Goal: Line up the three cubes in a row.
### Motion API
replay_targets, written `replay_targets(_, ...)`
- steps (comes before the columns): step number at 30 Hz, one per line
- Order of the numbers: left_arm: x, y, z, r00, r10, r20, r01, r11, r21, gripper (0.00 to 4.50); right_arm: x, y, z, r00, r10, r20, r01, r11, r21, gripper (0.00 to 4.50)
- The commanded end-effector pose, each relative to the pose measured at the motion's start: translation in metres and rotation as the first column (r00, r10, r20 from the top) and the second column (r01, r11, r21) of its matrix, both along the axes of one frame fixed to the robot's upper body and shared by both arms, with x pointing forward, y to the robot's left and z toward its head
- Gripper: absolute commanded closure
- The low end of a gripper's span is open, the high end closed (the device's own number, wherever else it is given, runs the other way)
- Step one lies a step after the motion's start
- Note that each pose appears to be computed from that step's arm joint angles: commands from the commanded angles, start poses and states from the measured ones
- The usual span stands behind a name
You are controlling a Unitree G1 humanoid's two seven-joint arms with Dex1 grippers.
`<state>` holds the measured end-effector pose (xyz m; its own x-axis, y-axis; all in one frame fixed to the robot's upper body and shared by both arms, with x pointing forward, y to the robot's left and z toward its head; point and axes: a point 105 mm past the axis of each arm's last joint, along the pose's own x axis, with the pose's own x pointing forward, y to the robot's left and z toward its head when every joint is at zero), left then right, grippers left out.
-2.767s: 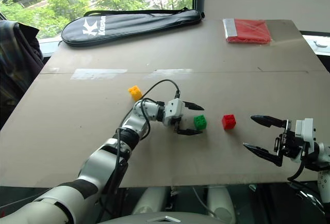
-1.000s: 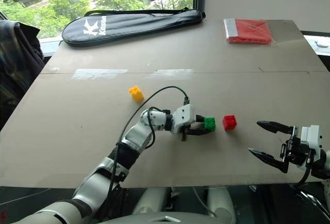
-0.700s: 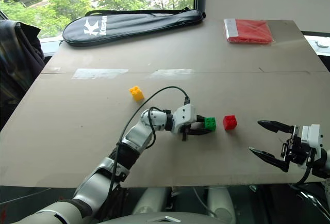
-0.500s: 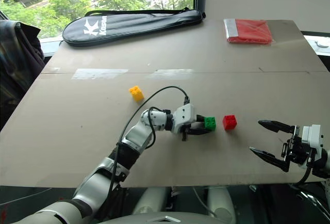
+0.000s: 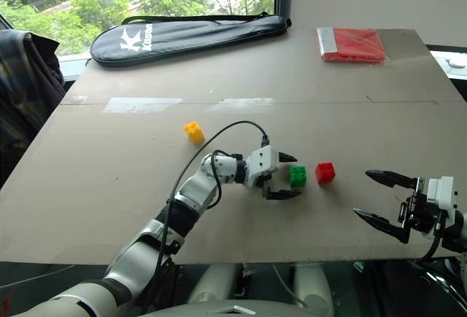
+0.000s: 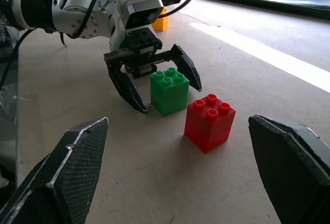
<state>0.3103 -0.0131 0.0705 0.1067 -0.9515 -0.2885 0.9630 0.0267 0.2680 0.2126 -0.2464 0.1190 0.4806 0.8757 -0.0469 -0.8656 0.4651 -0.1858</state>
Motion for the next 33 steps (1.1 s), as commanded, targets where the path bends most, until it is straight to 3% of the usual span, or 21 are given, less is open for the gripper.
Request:
replay_targets(1,0.002,0.009,-0.015,0.999,0.04,-0.01,-0.039,0.998,0.058,0.08,0.0,-0.001,0.01,0.999,0.001,0.046,-0.001,1.0,-0.014,0.0)
replay_targets(6,-0.002,0.018,0.0,0.998,0.068,-0.011,-0.068,0.998,-0.017,0.08,0.001,0.001,0.011,0.999,0.006,0.053,-0.005,1.0,-0.008,0.0)
replay_targets(14,-0.045,0.067,0.04,0.991,0.135,-0.012,-0.136,0.979,-0.153,0.08,0.006,0.004,0.022,0.996,0.011,0.084,-0.017,0.997,0.069,0.0)
replay_targets(18,-0.061,0.101,0.057,0.951,0.308,0.004,-0.297,0.919,-0.258,0.08,0.004,0.008,0.024,0.996,0.039,0.075,-0.046,0.995,0.089,0.0)
replay_targets(21,-0.048,0.144,0.048,0.777,0.63,-0.02,-0.604,0.736,-0.306,0.08,0.002,0.014,0.023,0.997,0.057,0.058,-0.063,0.992,0.113,0.0)
replay_targets(24,-0.039,0.173,0.042,0.576,0.817,0.012,-0.774,0.55,-0.314,0.08,0.005,0.015,0.026,0.997,0.057,0.059,-0.064,0.99,0.123,0.0)
replay_targets(28,-0.022,0.185,0.04,0.36,0.933,0.015,-0.881,0.345,-0.323,0.08,0.008,0.014,0.027,0.996,0.057,0.061,-0.064,0.99,0.122,0.0)
replay_targets(33,0.001,0.177,0.039,0.216,0.975,-0.047,-0.929,0.19,-0.317,0.08,0.008,0.013,0.026,0.996,0.066,0.063,-0.073,0.99,0.118,0.0)
